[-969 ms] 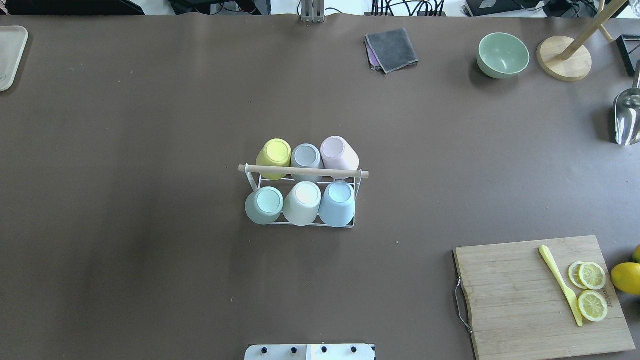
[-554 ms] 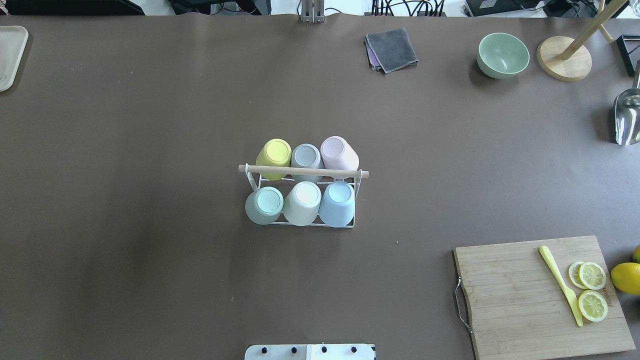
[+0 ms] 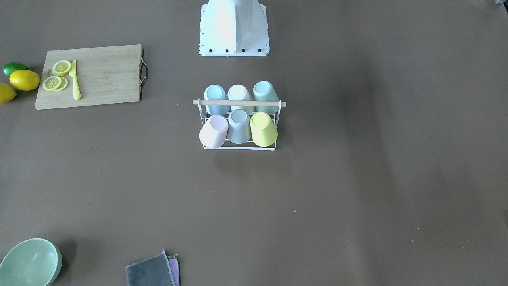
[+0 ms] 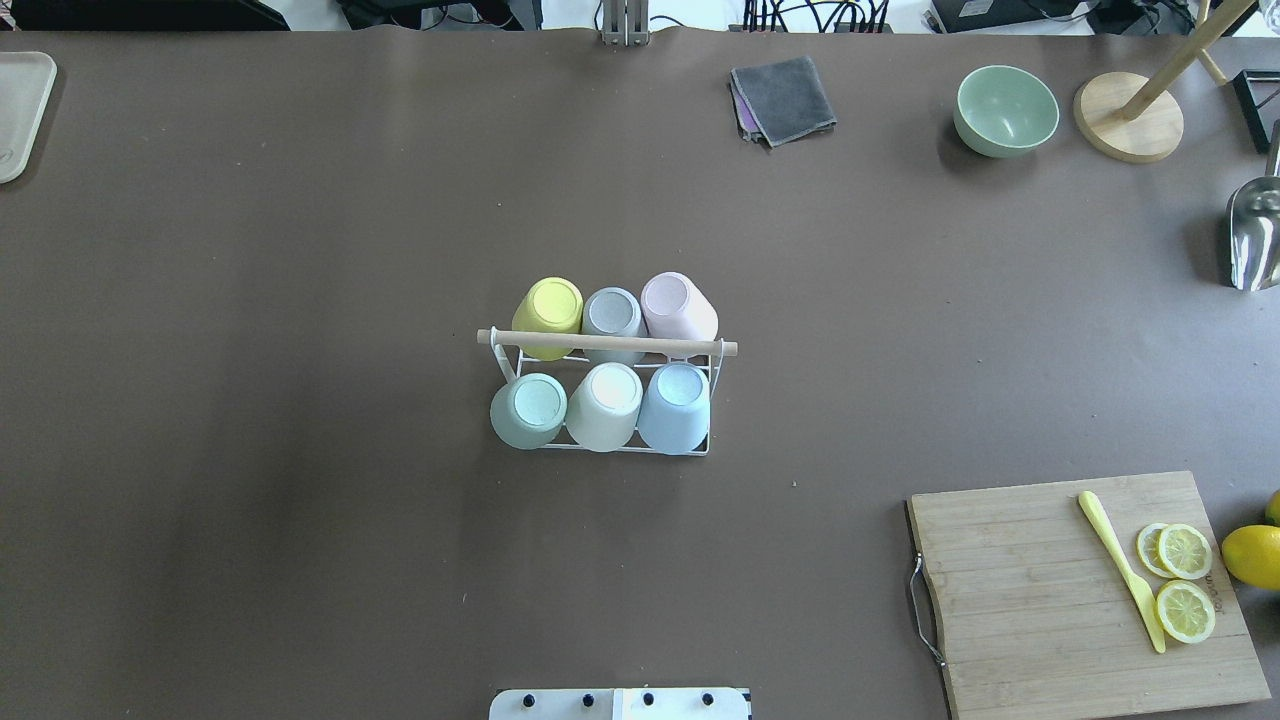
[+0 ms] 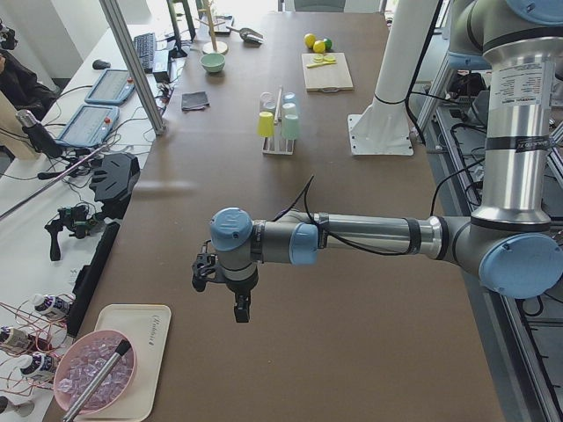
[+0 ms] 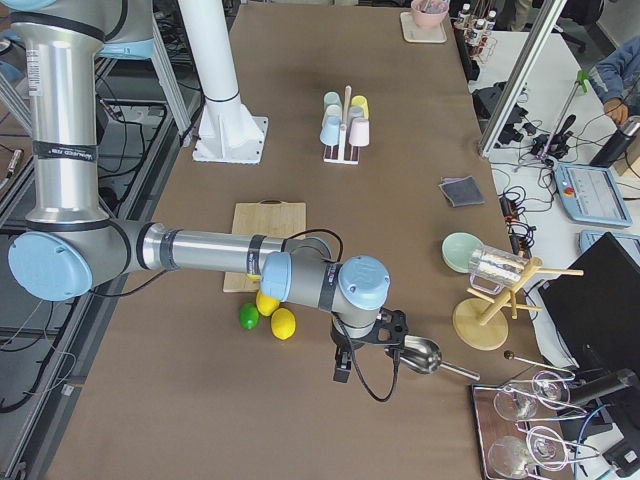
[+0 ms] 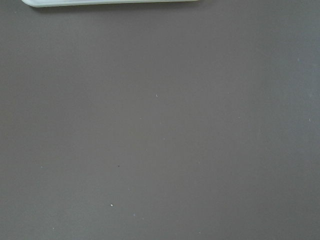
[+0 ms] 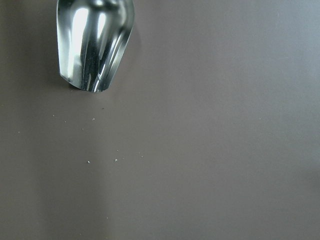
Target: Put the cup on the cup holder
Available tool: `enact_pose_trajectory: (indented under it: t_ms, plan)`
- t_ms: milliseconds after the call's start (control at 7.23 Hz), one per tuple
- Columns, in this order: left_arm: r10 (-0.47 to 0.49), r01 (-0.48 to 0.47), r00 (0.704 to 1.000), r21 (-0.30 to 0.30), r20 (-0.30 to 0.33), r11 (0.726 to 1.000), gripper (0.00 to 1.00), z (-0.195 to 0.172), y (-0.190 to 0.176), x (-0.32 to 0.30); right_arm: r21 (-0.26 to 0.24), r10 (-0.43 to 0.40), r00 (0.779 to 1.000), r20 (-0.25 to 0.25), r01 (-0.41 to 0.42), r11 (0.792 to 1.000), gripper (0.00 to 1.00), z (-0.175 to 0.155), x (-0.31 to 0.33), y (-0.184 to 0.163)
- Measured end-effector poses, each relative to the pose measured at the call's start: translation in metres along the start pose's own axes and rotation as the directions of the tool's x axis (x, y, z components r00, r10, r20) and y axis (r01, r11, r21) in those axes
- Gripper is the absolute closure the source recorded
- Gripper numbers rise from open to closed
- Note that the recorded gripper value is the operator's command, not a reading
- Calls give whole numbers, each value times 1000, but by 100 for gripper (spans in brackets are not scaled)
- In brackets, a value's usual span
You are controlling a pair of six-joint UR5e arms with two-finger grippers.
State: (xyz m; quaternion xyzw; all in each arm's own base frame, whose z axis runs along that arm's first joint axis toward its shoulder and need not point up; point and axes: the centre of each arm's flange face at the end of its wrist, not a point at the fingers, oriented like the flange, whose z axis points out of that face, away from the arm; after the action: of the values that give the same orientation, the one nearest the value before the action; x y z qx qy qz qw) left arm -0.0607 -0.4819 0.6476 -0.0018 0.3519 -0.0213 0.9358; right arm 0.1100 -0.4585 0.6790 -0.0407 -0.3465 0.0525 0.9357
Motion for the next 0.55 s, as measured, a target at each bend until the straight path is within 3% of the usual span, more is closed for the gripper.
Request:
enact_pose_trajectory:
  t_ms: [554]
  plan:
    - [1,-1,1000,0,-5,1000,2,0,0,0,14,-13,1000,-5,13,1000,0,-7,-5,0]
